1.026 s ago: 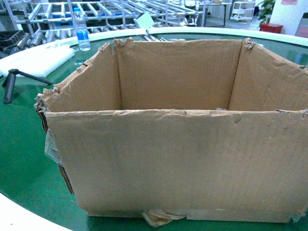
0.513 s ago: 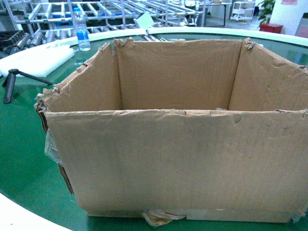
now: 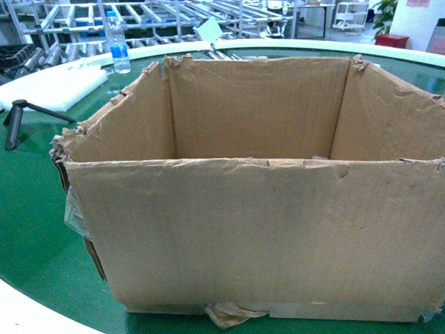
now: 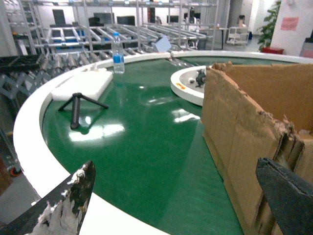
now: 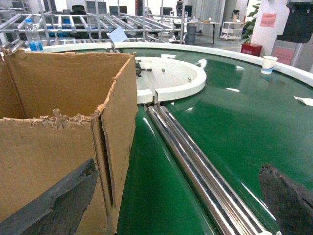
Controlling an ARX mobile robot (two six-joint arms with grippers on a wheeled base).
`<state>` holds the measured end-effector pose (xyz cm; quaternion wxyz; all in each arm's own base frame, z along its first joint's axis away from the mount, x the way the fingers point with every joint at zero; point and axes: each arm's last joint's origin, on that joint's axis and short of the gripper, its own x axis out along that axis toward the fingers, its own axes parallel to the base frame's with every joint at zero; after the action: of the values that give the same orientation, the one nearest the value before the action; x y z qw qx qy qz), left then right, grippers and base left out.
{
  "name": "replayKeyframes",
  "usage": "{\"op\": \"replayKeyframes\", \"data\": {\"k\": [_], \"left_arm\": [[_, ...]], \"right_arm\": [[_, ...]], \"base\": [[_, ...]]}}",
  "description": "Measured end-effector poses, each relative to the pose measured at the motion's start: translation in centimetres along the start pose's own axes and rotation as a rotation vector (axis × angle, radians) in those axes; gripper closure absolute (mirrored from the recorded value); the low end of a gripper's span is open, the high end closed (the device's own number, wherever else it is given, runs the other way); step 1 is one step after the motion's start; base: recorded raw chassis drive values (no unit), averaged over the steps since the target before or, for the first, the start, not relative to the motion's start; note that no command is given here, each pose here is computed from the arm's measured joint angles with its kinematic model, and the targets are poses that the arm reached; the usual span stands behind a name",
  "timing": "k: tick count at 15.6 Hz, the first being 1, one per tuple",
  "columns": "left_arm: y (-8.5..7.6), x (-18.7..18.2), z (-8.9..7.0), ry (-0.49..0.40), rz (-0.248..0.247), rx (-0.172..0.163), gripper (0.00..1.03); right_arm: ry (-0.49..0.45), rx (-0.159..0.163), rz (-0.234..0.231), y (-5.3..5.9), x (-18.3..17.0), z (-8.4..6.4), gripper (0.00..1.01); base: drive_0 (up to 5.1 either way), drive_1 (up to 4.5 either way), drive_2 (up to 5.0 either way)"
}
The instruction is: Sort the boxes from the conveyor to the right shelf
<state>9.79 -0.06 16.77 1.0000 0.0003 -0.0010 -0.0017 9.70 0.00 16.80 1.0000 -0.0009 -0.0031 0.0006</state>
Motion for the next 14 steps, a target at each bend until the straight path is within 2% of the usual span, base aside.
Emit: {"op": "replayKeyframes", "data": {"k": [1,2,3,5,9,11,14], "left_arm": [[-0.4,0.5,0.5,-0.031,-0.02,-0.002,0.05],[-0.9,1.4,0.4,0.012,-0.054,0.001,0.05],[-1.2,2.3,0.6,0.044,-0.063,0.004,0.05],[-2.0,4.6,2.7,0.051,-0.067,0.007,0.05],[-3.0,6.1,3.7,0.072,-0.092,0.008,0.05],[-3.7,7.2,4.4,0.1,-0.095,0.019,0.05],[-4.0,7.7,4.8,0.129,-0.101,0.027,0.05]], "right_arm": [[-0.02,0.0,0.002,0.0,0.1,0.2,0.03],[-0.012,0.009,0.014,-0.1,0.8,0.6,0.03],[0.012,0.025,0.018,-0.2,1.5,1.1,0.03],[-0.028,0.04,0.063,0.0,3.4,5.1,0.03],[0.01,0.055,0.083,0.1,4.8,6.6,0.03],[0.081,0.077,0.111,0.1,5.7,6.7,0.03],[0.151,0.106,0.118,0.2,6.3,6.3,0.03]], "base": [[0.0,0.0,0.0],[0.0,0.0,0.0],[0.0,0.0,0.0],[0.0,0.0,0.0],[0.0,0.0,0.0],[0.0,0.0,0.0],[0.0,0.0,0.0]]}}
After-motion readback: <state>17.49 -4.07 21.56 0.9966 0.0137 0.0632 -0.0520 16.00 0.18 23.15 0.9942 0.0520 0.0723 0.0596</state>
